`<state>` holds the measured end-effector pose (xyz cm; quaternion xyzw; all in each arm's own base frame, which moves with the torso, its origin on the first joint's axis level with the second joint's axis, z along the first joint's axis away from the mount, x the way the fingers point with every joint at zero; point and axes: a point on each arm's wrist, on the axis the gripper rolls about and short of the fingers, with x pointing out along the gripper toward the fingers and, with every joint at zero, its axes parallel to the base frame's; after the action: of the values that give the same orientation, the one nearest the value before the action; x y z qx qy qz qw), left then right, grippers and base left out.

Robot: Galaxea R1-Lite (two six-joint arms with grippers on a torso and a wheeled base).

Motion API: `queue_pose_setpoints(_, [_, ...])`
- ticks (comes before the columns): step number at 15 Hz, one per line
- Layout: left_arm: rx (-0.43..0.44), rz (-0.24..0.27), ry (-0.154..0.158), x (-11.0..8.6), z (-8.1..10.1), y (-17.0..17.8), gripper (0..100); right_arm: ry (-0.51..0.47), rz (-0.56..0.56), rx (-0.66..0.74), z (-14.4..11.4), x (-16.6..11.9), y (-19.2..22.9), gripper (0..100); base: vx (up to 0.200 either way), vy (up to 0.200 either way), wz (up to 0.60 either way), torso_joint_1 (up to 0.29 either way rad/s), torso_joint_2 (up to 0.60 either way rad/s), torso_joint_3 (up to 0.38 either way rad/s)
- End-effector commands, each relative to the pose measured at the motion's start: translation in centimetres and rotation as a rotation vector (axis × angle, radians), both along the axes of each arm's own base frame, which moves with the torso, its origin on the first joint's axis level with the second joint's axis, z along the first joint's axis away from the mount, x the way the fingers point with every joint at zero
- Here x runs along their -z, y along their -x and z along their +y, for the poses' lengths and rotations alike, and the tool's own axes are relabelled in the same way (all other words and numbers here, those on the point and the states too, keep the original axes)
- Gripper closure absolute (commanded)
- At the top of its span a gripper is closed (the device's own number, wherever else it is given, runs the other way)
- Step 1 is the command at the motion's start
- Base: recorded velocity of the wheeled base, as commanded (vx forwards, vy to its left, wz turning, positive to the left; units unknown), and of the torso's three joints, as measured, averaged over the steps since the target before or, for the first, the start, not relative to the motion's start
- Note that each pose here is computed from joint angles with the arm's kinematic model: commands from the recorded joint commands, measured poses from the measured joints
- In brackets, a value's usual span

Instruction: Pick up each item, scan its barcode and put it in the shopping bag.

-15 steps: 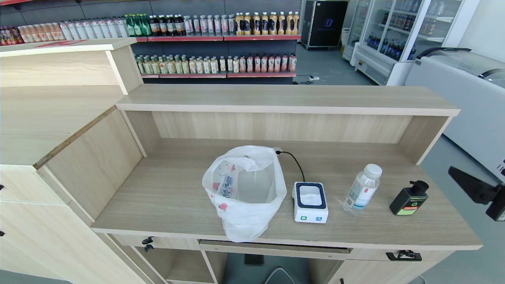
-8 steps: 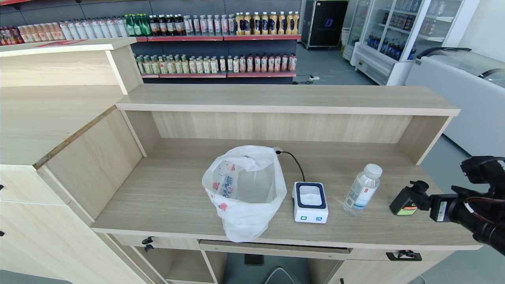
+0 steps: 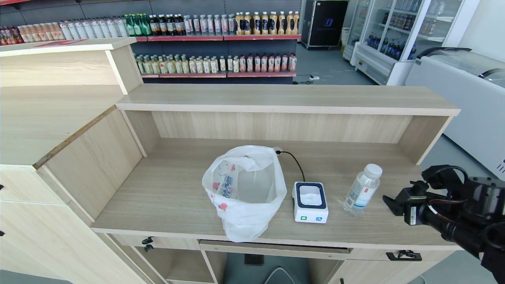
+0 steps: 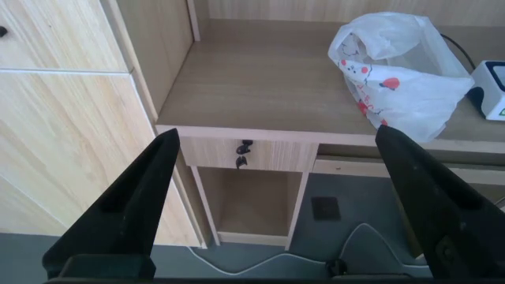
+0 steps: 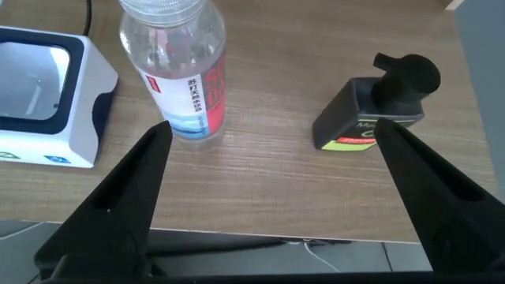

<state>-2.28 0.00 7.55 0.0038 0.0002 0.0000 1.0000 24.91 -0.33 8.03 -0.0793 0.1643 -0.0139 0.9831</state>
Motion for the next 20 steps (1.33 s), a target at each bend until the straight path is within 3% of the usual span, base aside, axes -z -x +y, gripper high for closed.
queue_pose_setpoints(1, [0.0,0.0,0.0,0.0,0.0,0.0,0,0.0,0.004,-0.022,0.6,0.7,-1.7,0,0.0,0.0,0.0,0.0,0.0,0.0])
queue_pose_setpoints(20, [0.0,0.0,0.0,0.0,0.0,0.0,0,-0.017,-0.067,-0.17,4.0,6.0,-7.8,0,0.0,0.0,0.0,0.0,0.0,0.0])
